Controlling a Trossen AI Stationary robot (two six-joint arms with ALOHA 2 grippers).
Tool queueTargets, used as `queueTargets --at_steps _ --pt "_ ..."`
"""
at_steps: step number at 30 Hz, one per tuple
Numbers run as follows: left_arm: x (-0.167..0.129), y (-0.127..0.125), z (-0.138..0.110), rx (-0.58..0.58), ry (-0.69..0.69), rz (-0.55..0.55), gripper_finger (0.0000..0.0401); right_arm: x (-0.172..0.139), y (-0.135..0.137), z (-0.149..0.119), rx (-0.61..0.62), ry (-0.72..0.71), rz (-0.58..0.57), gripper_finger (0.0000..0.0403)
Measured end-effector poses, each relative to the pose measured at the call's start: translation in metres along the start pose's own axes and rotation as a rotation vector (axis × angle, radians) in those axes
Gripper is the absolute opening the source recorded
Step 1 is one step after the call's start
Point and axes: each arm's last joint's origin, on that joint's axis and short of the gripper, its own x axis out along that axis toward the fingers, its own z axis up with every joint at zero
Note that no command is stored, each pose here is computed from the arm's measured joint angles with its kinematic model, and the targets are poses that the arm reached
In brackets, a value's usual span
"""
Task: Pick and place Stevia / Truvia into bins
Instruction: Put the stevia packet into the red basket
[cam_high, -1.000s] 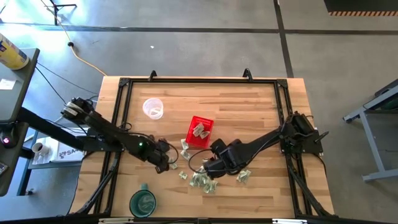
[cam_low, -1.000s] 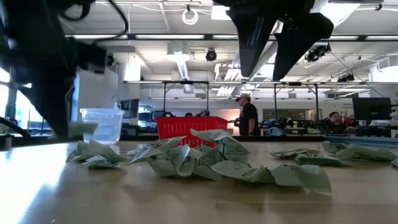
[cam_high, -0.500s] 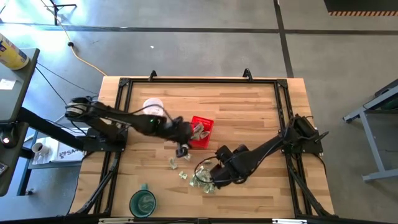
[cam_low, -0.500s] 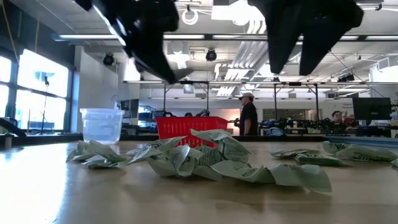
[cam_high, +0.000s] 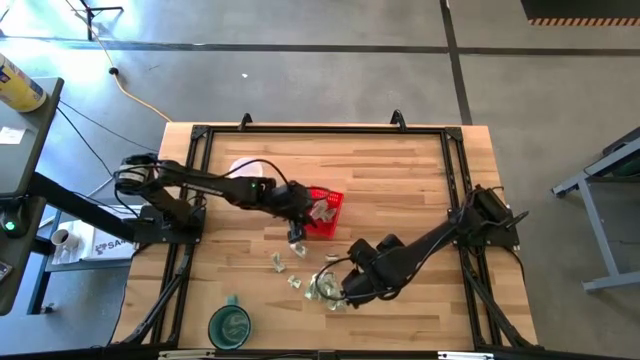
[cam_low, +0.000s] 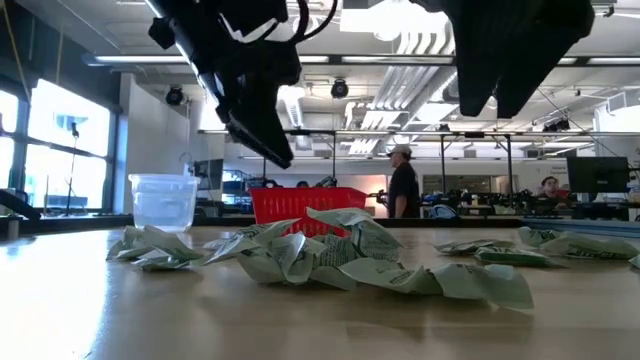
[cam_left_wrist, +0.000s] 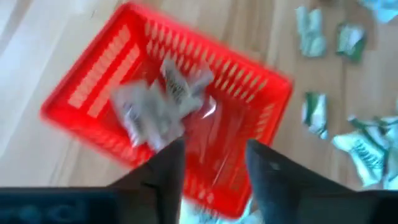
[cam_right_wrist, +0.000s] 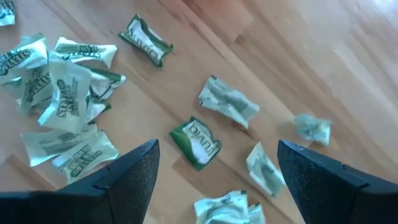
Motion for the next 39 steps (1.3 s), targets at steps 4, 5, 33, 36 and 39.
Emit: queueTargets --at_steps 4,5,33,36,39 --pt "-0.019 -0.006 -0.020 0.099 0.205 -0.068 0.0266 0.002 -0.001 0.004 -0.061 0.001 -0.004 0.0316" --pt "-0.026 -0.010 -0.028 0.166 0.268 -0.078 0.0273 0.002 -0.002 0.005 -0.082 0.004 -0.005 0.0316" --pt "0.008 -0.073 -0.092 0.805 0.290 -0.260 0.0220 0.022 -0.008 -0.034 -0.203 0.156 -0.071 0.0316" --pt "0.018 -0.072 -0.097 0.807 0.331 -0.241 0.0216 0.020 -0.007 -0.038 -0.179 0.152 -0.069 0.0316" --pt "0.021 -0.073 -0.099 0.808 0.349 -0.239 0.0189 0.019 -0.007 -0.041 -0.165 0.146 -0.070 0.0316"
